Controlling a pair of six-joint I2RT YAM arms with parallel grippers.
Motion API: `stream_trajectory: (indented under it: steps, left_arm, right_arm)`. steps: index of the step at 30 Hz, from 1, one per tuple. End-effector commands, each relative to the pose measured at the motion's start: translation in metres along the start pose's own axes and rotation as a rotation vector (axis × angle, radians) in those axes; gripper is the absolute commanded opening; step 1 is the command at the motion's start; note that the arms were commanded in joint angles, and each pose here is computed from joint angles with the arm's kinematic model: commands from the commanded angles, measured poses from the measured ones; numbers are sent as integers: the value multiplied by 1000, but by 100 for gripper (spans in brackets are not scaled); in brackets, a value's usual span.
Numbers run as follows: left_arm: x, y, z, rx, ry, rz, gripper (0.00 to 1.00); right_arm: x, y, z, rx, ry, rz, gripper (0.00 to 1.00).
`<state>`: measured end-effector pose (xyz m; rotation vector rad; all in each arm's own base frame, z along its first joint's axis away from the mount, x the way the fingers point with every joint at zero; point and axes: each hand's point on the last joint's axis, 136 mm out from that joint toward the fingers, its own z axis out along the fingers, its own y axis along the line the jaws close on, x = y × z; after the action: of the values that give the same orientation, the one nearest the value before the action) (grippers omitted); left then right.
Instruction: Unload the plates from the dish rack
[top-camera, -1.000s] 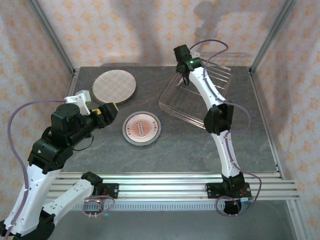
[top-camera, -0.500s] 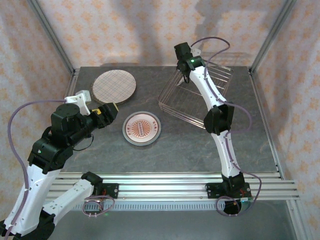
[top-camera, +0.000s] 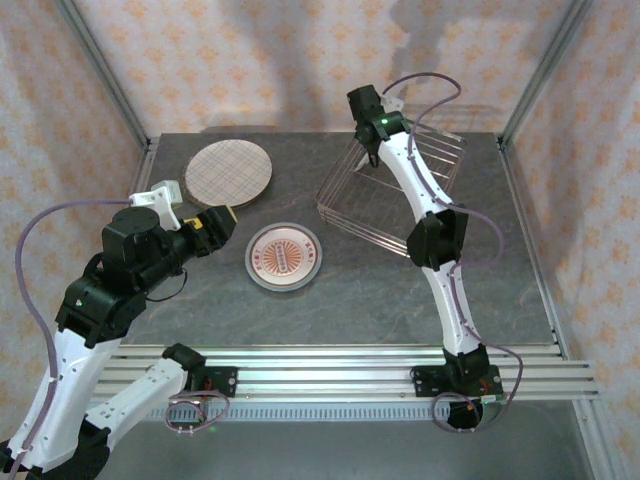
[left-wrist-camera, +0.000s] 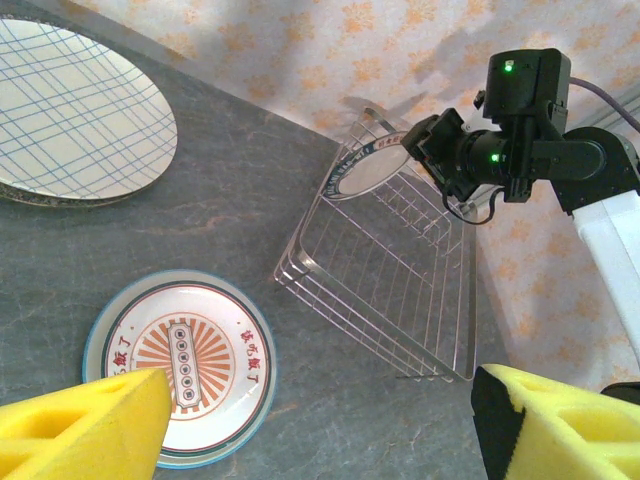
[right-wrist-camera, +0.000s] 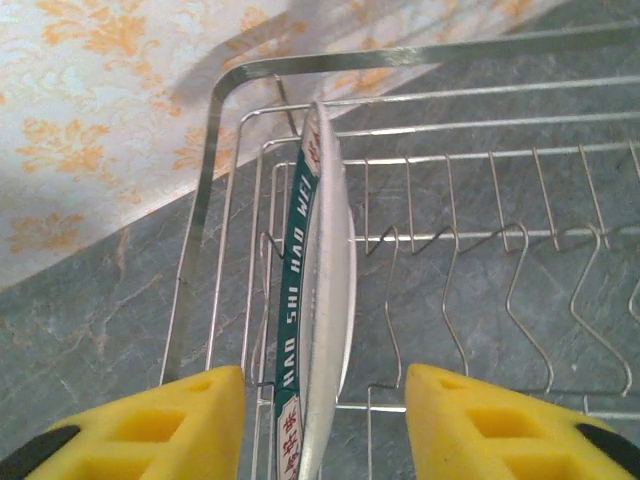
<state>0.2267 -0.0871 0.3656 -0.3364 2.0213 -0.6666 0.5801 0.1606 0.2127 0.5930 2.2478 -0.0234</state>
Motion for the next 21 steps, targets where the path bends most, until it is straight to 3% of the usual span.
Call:
stream_trajectory:
  steps: [1,12,21]
  left_arm:
    - [-1,-3,-2,17,-2,-3,79]
    - [1,-2,-5,15,-3,-9,79]
    - [2,0,-6,9,-1,-9,79]
  right_arm:
    - [-13,-15,-17,21,1,51,54]
    - [8,-6,15,-44,102,78,58]
    - [6,0,24,-70,91,71,40]
